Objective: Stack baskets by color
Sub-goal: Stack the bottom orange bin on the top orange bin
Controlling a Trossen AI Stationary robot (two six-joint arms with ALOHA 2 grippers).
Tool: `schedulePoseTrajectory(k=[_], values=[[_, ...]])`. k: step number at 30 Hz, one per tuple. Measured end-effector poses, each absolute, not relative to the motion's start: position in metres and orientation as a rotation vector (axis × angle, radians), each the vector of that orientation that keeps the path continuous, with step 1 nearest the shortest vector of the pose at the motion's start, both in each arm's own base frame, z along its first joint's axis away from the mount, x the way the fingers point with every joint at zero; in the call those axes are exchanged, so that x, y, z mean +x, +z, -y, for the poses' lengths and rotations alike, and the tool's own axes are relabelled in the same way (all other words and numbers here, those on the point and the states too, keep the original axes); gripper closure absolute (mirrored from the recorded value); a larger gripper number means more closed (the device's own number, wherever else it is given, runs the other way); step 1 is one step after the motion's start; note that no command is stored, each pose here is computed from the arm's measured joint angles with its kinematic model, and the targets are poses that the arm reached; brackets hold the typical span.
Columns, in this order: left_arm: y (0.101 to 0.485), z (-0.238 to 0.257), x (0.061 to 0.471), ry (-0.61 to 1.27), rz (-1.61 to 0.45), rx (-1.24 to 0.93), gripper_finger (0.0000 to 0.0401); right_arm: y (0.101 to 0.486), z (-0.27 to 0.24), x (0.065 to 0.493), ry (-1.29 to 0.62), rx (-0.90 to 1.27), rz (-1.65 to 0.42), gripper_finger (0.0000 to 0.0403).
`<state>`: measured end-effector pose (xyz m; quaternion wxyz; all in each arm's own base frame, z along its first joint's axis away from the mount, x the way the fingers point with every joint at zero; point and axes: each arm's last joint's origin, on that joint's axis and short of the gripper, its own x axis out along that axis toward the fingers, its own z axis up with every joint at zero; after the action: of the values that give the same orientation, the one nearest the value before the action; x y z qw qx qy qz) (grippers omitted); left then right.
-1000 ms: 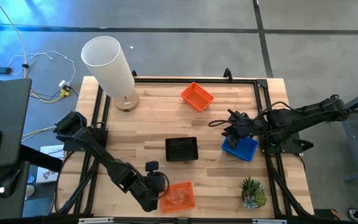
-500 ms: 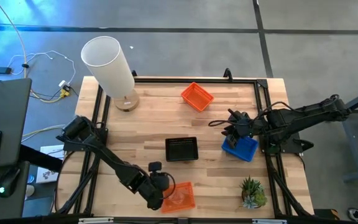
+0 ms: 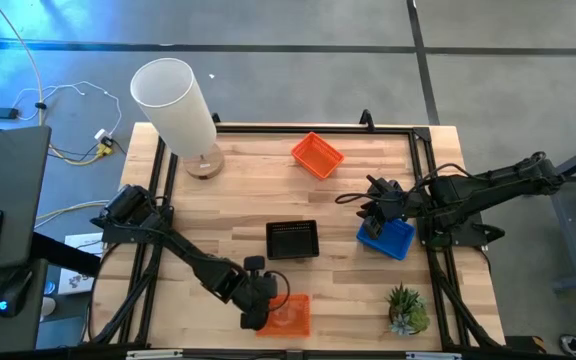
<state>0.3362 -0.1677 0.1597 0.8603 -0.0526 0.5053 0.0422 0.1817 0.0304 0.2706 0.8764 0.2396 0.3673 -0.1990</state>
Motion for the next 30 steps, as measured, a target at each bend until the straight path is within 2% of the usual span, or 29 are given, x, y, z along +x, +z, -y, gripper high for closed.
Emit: schedulePoseTrajectory(k=[10, 30], values=[[0.169, 0.161, 0.338, 0.067, -1.045, -0.104, 0.0400, 0.270, -0.030, 0.182, -0.417, 0.494, -0.768, 0.0290], [0.233, 0.116, 0.336, 0.019, -0.895, -0.113, 0.0401, 0.272, -0.036, 0.183, -0.388, 0.485, -0.746, 0.0290]])
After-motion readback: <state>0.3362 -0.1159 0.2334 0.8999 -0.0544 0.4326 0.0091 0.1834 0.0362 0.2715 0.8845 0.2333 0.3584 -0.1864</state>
